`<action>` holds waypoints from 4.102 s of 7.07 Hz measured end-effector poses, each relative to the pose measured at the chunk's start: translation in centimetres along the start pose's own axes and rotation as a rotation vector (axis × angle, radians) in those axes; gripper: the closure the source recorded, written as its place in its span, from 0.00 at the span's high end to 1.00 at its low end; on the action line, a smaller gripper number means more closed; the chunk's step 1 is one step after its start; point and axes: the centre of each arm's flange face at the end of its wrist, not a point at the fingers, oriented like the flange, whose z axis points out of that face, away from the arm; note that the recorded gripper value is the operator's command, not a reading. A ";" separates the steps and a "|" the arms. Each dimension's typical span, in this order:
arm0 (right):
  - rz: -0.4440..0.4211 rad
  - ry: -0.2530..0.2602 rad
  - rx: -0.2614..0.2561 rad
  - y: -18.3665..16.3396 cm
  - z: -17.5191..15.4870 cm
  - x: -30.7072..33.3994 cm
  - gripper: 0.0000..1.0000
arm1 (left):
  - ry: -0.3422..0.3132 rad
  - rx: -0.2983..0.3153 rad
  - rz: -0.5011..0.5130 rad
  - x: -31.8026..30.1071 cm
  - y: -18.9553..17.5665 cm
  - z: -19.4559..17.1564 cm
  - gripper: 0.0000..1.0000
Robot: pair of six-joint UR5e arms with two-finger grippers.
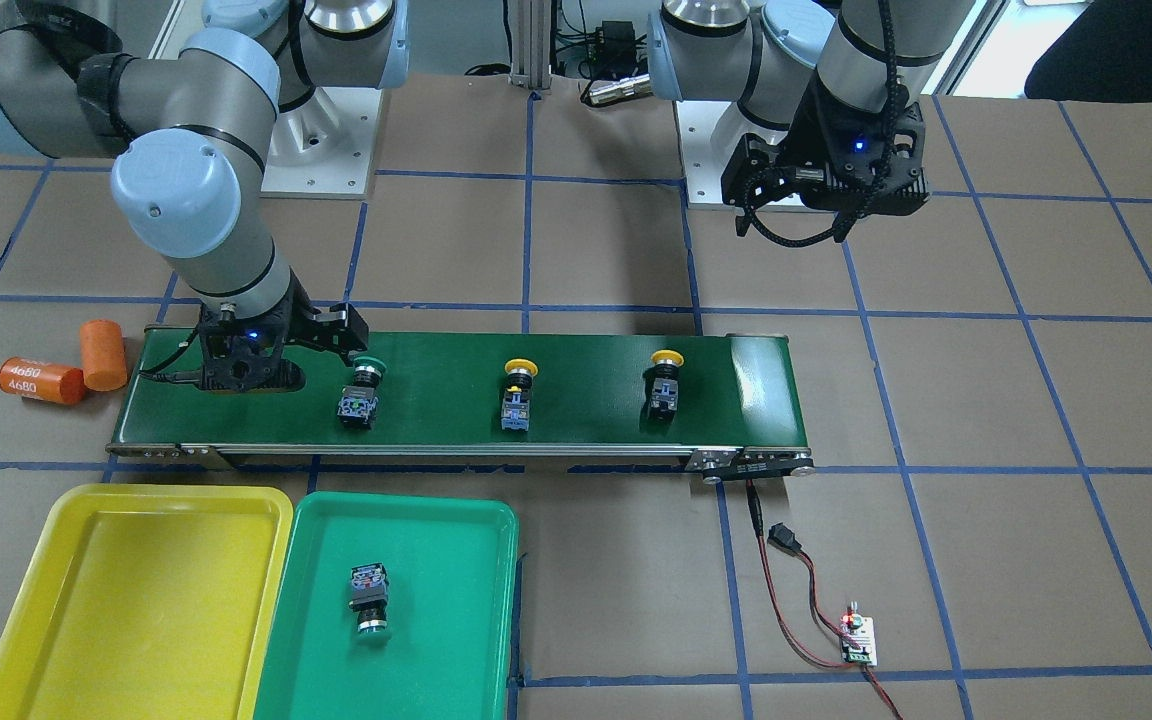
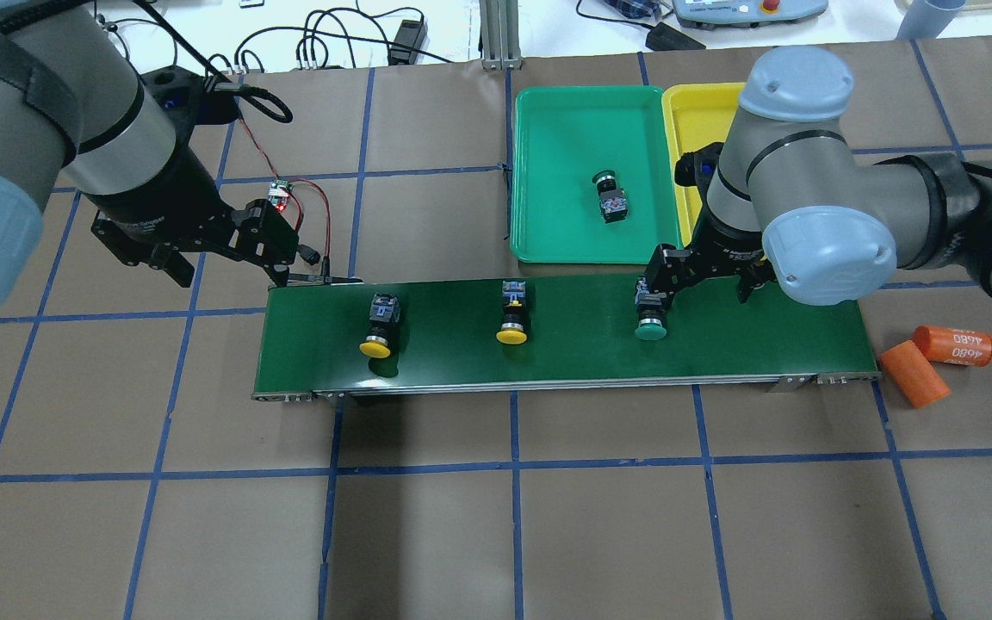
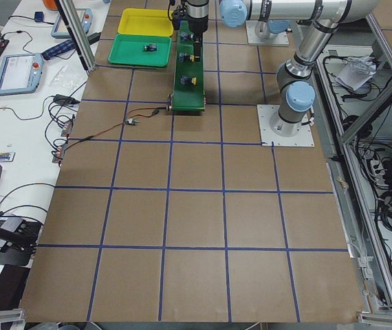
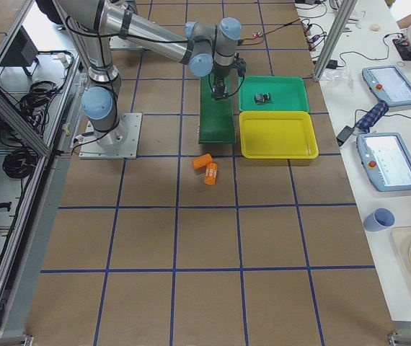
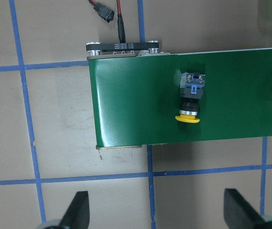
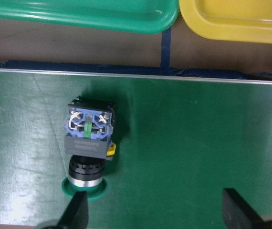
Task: Sort buttons by color to trays
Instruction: 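Return the right gripper to the belt and grasp the next green switch, then lift the green switch and release it into the green tray, then lower the right gripper onto the belt and grasp a yellow-capped switch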
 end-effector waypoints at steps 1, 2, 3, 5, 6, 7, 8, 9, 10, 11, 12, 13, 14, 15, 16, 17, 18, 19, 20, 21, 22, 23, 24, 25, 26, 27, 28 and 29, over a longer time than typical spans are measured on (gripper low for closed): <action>0.000 -0.004 0.004 -0.1 0.1 -0.1 0.99 | 0.000 -0.001 0.000 0.0 0.0 0.0 1.00; -0.001 -0.007 0.006 -0.2 0.2 -0.1 0.96 | 0.000 -0.001 0.000 0.0 0.0 0.1 1.00; -0.002 -0.010 0.007 -0.3 0.4 -0.1 0.91 | -0.001 0.000 -0.001 -0.1 0.0 0.0 1.00; -0.006 -0.013 -0.002 -0.8 1.3 -0.1 0.91 | -0.002 -0.002 -0.002 -0.1 0.1 -0.1 1.00; -0.008 -0.015 -0.013 -1.1 2.1 -0.1 0.90 | -0.002 -0.004 -0.003 -0.2 0.1 0.0 1.00; -0.010 -0.016 -0.032 -1.5 3.2 -0.1 0.75 | -0.002 -0.006 -0.004 -0.2 0.1 0.0 1.00; -0.013 -0.017 -0.046 -1.8 4.0 -0.1 0.42 | -0.002 -0.006 -0.004 -0.2 0.2 0.0 1.00; -0.014 -0.016 -0.052 -1.9 4.3 0.0 0.15 | -0.003 -0.004 -0.004 -0.2 0.4 -0.1 1.00; -0.015 -0.014 -0.054 -2.0 4.5 0.0 0.05 | -0.003 -0.005 -0.004 -0.2 0.6 -0.1 1.00; -0.018 -0.013 -0.053 -2.1 4.4 0.1 0.05 | -0.002 -0.008 -0.004 -0.2 0.8 0.3 1.00; -0.025 -0.012 -0.043 -2.3 4.2 0.2 0.06 | 0.000 -0.009 -0.004 -0.1 1.0 0.6 1.00; -0.033 -0.010 -0.001 -3.2 3.2 0.4 0.09 | 0.001 -0.012 -0.004 -0.1 1.1 0.8 1.00; -0.047 -0.007 0.068 -5.4 1.8 0.5 0.10 | 0.002 -0.014 -0.005 -0.1 1.2 0.9 1.00; -0.061 -0.012 0.125 -8.3 0.8 0.5 0.13 | 0.001 -0.015 -0.005 -0.1 1.2 0.9 1.00; -0.078 -0.023 0.175 -11.7 0.1 0.5 0.24 | 0.001 -0.016 -0.007 -0.1 1.1 1.0 1.00; -0.085 -0.029 0.208 -14.8 -0.1 0.6 0.56 | 0.002 -0.017 -0.008 -0.1 1.1 1.0 1.00; -0.087 -0.031 0.227 -16.6 -0.2 0.6 0.98 | 0.002 -0.017 -0.008 -0.1 1.1 1.0 1.00; -0.085 -0.031 0.232 -17.4 -0.1 0.8 1.00 | 0.002 -0.018 -0.008 -0.1 1.2 1.1 1.00; -0.082 -0.032 0.232 -17.6 0.0 0.9 1.00 | 0.002 -0.019 -0.007 -0.1 1.2 1.1 1.00; -0.079 -0.032 0.228 -17.5 0.0 1.1 1.00 | 0.002 -0.020 -0.006 -0.1 1.2 1.2 1.00; -0.077 -0.032 0.217 -17.2 -0.2 1.4 1.00 | 0.002 -0.020 -0.005 -0.1 1.2 1.2 1.00; -0.076 -0.030 0.200 -16.3 -1.0 1.5 1.00 | 0.001 -0.021 -0.005 -0.1 1.3 1.2 1.00; -0.075 -0.028 0.182 -14.9 -2.4 1.5 1.00 | -0.004 -0.022 -0.004 -0.2 1.3 1.3 1.00; -0.073 -0.025 0.159 -12.9 -4.1 1.5 1.00 | -0.014 -0.023 -0.004 -0.3 1.3 1.3 1.00; -0.071 -0.024 0.132 -10.6 -5.7 1.4 1.00 | -0.018 -0.023 -0.004 -0.3 1.3 1.3 1.00; -0.068 -0.025 0.102 -8.3 -6.3 1.4 1.00 | -0.019 -0.023 -0.003 -0.3 1.3 1.3 1.00; -0.065 -0.029 0.065 -6.2 -5.2 1.3 1.00 | -0.020 -0.024 -0.003 -0.3 1.3 1.3 1.00; -0.064 -0.032 0.042 -4.4 -3.3 1.2 1.00 | -0.020 -0.024 -0.002 -0.3 1.2 1.3 1.00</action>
